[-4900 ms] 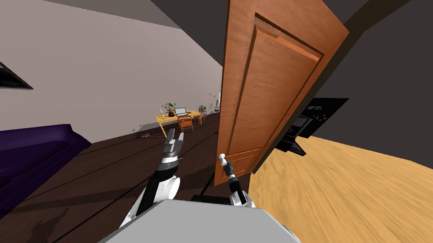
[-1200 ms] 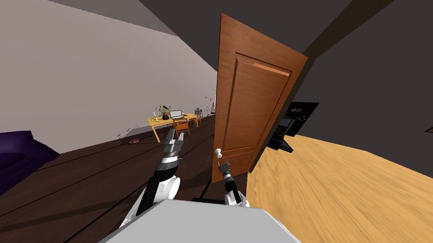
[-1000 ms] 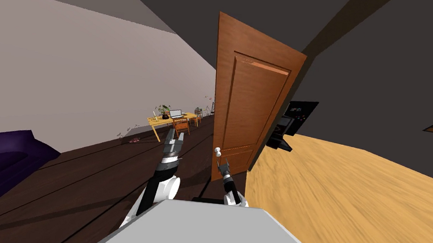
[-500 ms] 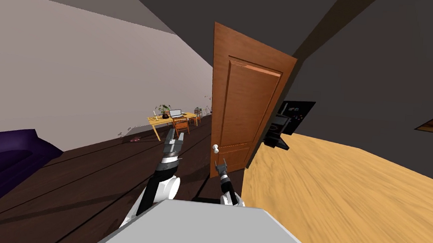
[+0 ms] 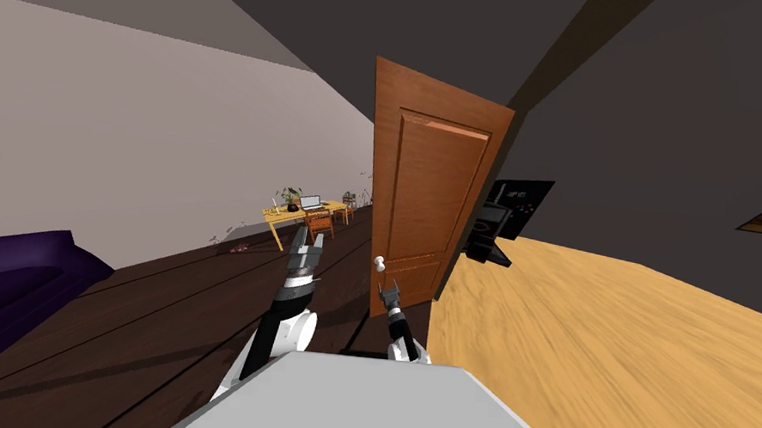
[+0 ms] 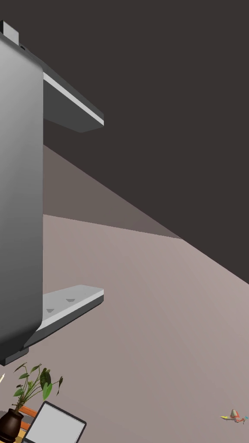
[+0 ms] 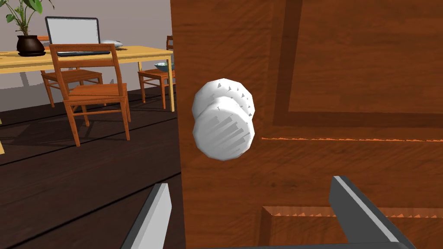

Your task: Push the door open

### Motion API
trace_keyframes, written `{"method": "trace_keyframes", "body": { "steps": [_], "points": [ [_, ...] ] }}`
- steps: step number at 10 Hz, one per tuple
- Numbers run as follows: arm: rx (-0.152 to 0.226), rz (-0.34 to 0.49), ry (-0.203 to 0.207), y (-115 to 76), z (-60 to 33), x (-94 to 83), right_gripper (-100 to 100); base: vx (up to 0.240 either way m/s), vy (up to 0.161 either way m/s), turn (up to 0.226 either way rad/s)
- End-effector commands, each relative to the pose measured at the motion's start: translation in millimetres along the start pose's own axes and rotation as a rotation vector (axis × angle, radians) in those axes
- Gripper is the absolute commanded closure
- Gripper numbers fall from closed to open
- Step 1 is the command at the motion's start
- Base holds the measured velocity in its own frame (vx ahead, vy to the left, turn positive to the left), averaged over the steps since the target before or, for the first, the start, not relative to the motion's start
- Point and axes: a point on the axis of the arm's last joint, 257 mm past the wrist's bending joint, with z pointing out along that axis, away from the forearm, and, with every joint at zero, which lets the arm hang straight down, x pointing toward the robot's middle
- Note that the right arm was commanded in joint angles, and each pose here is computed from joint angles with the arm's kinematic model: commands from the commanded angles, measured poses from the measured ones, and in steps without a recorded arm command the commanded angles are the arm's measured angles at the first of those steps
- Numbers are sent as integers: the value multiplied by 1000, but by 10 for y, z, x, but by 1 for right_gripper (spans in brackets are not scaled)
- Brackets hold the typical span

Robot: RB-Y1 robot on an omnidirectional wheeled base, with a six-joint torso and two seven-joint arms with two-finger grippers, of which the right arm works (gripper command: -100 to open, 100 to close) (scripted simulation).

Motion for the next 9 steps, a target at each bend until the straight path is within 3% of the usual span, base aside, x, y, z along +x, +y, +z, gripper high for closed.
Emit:
{"method": "trace_keyframes", "body": {
  "steps": [1,4,5,6,9],
  "points": [
    [-6,-7,1,66,-1,3,-100,275,59,20],
    [-11,18,8,-29,47,58,-100,248,70,29],
    [-9,12,4,-8,21,39,-100,84,37,4],
    [-9,12,4,-8,21,39,100,-10,1,25],
    [-9,12,4,-8,21,39,100,-25,-6,0]
  ]
}}
